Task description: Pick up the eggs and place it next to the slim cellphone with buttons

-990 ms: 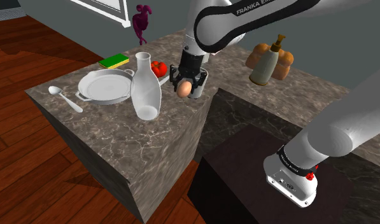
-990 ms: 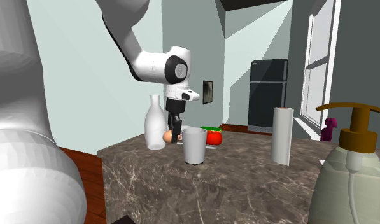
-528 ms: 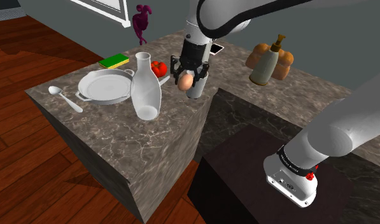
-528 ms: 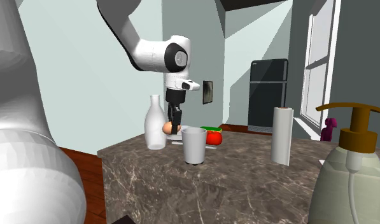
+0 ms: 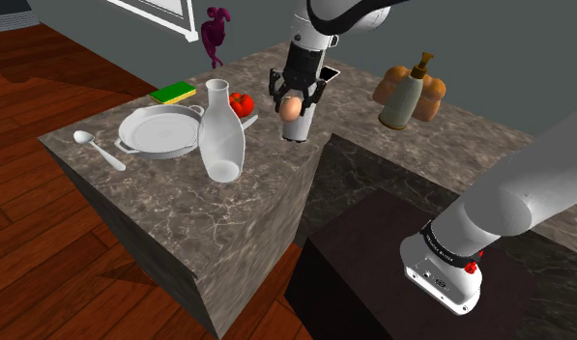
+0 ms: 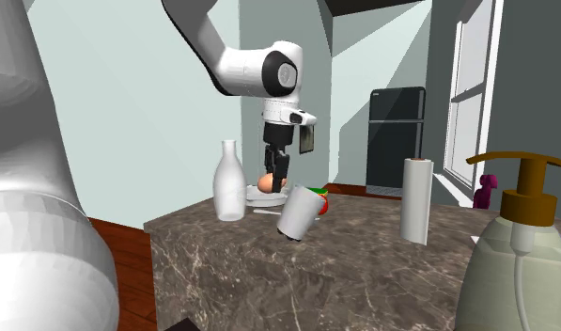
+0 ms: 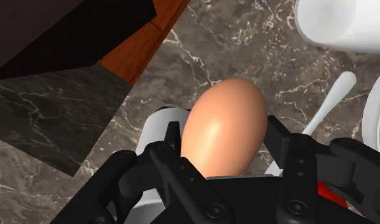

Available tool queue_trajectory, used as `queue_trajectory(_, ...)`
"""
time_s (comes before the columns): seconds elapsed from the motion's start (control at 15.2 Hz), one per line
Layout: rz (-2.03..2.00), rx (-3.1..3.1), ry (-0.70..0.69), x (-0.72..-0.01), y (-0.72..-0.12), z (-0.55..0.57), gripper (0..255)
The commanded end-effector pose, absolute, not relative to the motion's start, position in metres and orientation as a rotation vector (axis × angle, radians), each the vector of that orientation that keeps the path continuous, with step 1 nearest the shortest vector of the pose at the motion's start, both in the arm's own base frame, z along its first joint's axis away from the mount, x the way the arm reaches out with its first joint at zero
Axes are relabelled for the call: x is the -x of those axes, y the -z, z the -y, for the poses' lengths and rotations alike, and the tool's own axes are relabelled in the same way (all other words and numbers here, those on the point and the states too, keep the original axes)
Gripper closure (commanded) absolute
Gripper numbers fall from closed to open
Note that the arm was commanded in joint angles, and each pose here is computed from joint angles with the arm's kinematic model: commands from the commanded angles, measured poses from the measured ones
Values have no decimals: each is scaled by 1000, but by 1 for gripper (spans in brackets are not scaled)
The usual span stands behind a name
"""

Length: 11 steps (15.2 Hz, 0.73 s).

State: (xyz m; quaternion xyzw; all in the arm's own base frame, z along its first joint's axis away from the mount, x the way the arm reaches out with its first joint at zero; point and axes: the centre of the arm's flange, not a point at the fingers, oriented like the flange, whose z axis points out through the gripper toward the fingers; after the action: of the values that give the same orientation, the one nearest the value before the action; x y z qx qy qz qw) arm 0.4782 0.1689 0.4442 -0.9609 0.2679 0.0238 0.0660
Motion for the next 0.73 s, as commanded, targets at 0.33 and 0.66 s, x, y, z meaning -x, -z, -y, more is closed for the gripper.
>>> queue_trajectory(0.33,-809,2900,-75,-524,-443,-88,255)
queue_trajectory(0.66,-809,2900,-75,-556,-444,-30,255)
